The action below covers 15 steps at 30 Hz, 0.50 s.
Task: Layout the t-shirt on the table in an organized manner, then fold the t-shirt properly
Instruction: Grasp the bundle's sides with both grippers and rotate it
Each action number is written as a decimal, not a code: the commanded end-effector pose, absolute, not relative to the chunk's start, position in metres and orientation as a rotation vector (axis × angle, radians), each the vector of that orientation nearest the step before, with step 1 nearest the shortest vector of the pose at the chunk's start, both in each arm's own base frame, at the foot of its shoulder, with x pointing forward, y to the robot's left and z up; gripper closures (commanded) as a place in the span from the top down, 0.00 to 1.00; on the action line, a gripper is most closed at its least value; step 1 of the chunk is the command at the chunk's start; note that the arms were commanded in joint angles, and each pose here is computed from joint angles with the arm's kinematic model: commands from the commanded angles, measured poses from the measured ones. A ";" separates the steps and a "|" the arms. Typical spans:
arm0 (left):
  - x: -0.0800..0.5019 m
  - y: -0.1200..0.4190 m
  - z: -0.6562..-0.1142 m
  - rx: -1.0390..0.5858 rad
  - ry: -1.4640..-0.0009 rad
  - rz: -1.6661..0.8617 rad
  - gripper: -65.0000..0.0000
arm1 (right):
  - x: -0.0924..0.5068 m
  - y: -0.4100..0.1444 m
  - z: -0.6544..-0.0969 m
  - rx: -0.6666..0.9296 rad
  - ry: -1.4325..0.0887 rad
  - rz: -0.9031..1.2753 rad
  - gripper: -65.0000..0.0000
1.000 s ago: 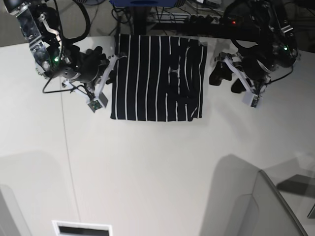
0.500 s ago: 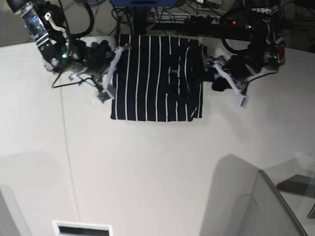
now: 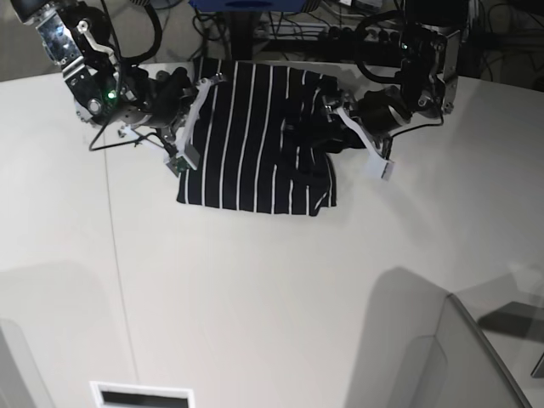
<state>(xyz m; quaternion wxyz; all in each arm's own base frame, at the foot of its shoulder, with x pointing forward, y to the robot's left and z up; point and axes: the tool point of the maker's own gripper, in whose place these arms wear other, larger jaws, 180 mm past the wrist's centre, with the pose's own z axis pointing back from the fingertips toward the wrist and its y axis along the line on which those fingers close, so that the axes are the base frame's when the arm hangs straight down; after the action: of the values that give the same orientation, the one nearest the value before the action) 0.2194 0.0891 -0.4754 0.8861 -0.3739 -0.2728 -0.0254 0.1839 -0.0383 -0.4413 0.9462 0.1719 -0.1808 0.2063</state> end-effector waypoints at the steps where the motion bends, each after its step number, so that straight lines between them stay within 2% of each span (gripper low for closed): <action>1: 0.218 0.092 -0.476 -0.764 -0.556 -0.063 0.44 | 0.190 -0.038 -0.436 0.360 -0.395 0.418 0.00; 3: 0.224 0.092 -0.473 -0.764 -0.567 -0.070 0.19 | 0.190 -0.040 -0.436 0.353 -0.395 0.422 0.00; 5: 0.224 0.092 -0.474 -0.758 -0.565 -0.077 0.00 | 0.191 -0.044 -0.436 0.343 -0.395 0.426 0.00; 15: 0.230 0.097 -0.476 -0.693 -0.557 -0.150 0.00 | 0.191 -0.047 -0.437 0.337 -0.394 0.428 0.00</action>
<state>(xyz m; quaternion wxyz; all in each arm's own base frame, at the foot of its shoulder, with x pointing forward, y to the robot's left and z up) 0.2201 0.0948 -0.4845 0.9060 -0.3339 -0.2514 -0.0671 0.1837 -0.0473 -0.4432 0.9475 0.1616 -0.1782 0.2105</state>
